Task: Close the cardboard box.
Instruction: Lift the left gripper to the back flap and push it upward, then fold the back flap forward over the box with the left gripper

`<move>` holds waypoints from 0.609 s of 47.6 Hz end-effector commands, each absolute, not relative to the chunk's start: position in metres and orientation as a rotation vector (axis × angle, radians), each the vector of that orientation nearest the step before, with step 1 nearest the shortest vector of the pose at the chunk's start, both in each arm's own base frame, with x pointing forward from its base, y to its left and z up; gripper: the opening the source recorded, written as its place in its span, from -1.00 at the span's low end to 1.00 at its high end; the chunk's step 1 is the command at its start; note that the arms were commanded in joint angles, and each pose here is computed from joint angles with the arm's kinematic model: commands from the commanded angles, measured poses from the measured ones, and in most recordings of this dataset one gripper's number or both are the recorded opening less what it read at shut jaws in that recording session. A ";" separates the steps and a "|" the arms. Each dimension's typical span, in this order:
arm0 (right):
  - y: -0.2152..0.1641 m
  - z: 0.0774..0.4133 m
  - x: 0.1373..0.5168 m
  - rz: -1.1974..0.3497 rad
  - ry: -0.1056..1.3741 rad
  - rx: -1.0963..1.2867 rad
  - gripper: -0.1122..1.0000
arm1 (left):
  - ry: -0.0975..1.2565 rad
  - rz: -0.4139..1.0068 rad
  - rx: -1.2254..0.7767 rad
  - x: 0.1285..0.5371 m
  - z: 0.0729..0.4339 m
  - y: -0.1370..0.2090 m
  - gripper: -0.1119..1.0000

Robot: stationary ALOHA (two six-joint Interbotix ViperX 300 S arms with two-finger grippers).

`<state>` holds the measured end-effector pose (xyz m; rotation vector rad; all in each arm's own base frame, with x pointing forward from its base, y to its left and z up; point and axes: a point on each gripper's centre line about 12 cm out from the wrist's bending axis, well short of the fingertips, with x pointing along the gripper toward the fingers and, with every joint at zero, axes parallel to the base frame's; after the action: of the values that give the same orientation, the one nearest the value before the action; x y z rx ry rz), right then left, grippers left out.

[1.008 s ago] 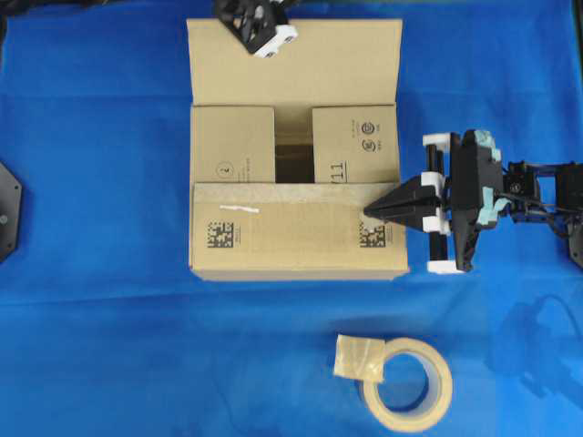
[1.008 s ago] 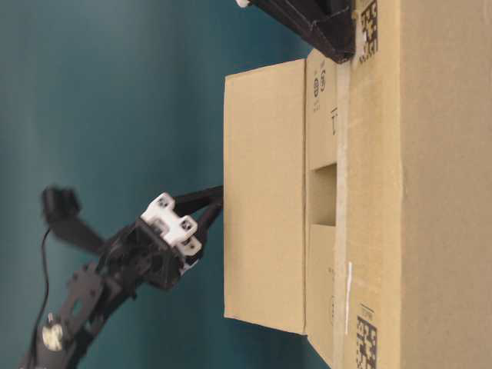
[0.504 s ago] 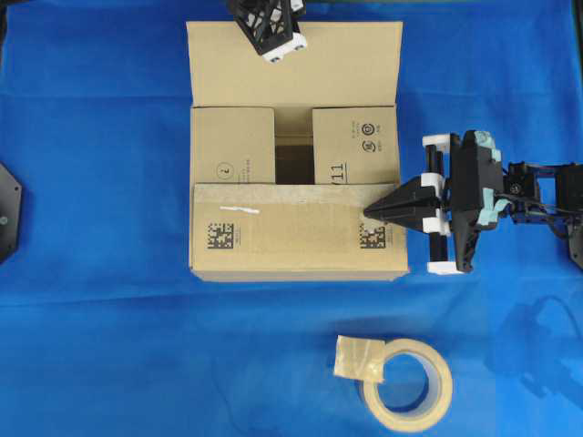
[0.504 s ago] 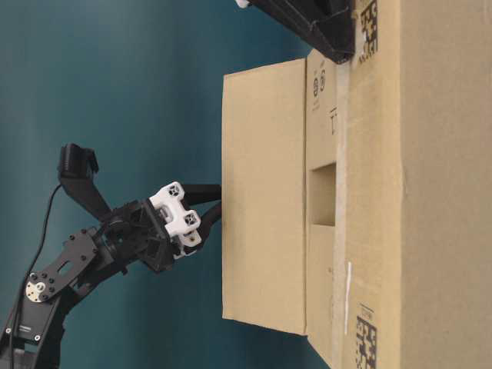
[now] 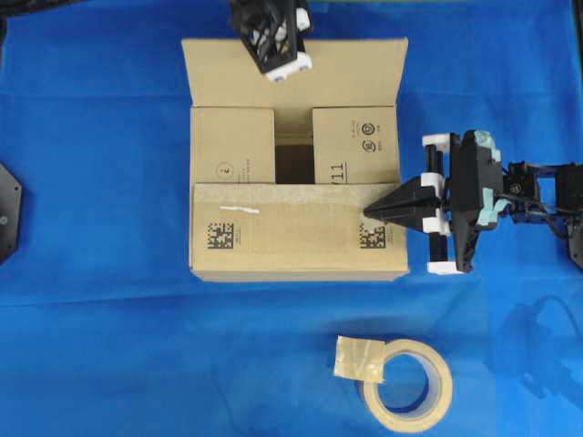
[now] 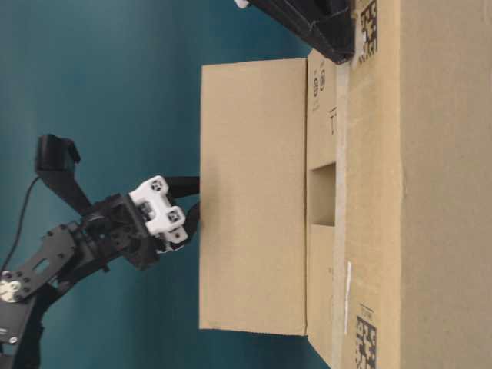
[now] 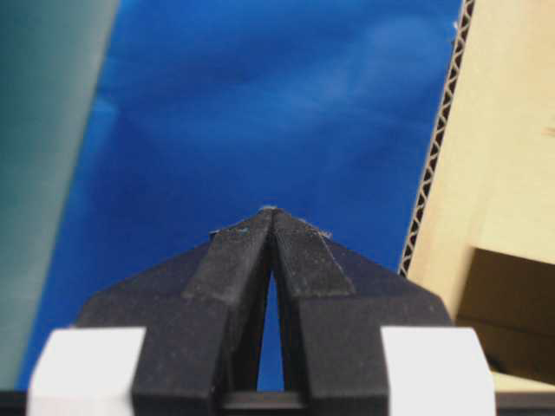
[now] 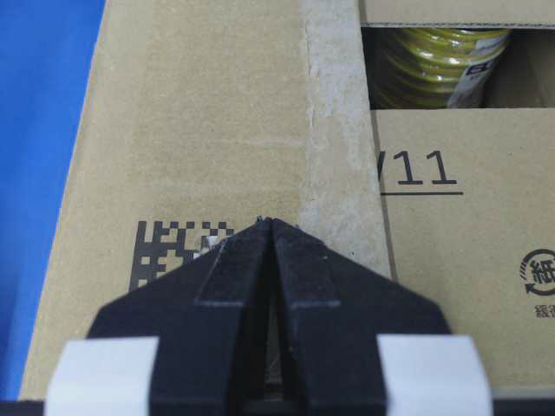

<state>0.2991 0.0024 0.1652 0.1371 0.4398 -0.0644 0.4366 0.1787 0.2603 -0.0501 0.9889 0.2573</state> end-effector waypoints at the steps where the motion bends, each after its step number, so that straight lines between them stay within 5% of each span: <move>1: 0.001 0.169 0.301 -0.069 0.423 0.136 -0.80 | 0.943 0.237 -0.033 0.437 0.283 0.164 -0.80; 29: 0.001 0.170 0.301 -0.069 0.415 0.133 -0.80 | 0.889 0.151 -0.029 0.425 0.271 0.095 -0.80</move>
<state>0.2995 0.0018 0.1656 0.1325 0.4337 -0.0655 0.4286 0.1024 0.2511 -0.0346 0.9662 0.1519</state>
